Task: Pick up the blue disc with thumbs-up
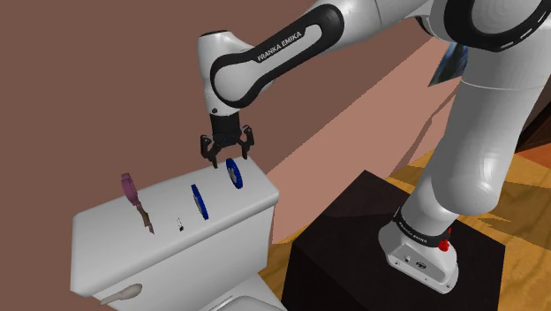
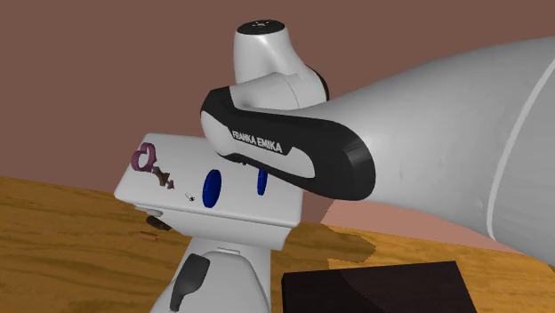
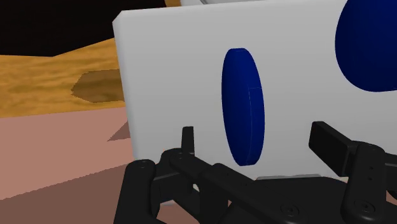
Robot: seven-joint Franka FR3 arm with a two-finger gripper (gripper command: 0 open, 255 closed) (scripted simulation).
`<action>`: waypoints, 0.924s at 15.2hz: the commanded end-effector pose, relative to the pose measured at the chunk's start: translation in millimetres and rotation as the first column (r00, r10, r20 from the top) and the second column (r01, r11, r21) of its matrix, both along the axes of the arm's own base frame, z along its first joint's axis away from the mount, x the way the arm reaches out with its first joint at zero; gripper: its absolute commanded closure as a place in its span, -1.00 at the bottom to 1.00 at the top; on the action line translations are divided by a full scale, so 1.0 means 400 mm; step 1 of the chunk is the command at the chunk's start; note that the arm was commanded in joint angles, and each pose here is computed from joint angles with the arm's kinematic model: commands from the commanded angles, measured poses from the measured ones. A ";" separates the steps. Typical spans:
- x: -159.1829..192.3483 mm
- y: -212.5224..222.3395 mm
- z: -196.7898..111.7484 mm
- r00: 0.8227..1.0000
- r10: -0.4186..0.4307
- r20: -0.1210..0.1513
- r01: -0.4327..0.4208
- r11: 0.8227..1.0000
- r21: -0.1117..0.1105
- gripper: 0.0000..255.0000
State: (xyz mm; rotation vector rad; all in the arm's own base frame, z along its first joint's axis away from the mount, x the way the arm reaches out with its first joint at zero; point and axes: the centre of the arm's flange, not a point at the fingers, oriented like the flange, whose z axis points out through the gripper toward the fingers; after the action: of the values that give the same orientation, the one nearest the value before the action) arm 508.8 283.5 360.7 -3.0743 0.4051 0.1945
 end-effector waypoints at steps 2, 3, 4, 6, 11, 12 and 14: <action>0.001 -0.001 -0.017 1.000 0.000 0.001 0.000 1.000 0.000 -1.00; 0.002 -0.002 -0.017 1.000 0.000 0.000 0.000 1.000 0.000 1.00; 0.002 -0.001 -0.017 1.000 0.000 0.000 0.000 1.000 0.000 1.00; 0.002 -0.001 -0.017 1.000 0.000 0.001 0.000 1.000 0.000 1.00; 0.002 -0.001 -0.017 1.000 0.000 0.001 0.000 1.000 0.000 1.00; 0.001 -0.001 -0.017 1.000 0.000 0.001 0.000 1.000 0.000 1.00; 0.001 -0.001 0.010 1.000 0.000 0.001 0.000 1.000 0.000 1.00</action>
State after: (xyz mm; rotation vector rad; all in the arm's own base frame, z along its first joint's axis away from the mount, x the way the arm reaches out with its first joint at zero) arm 509.8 283.1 360.4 -3.0739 0.4053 0.1938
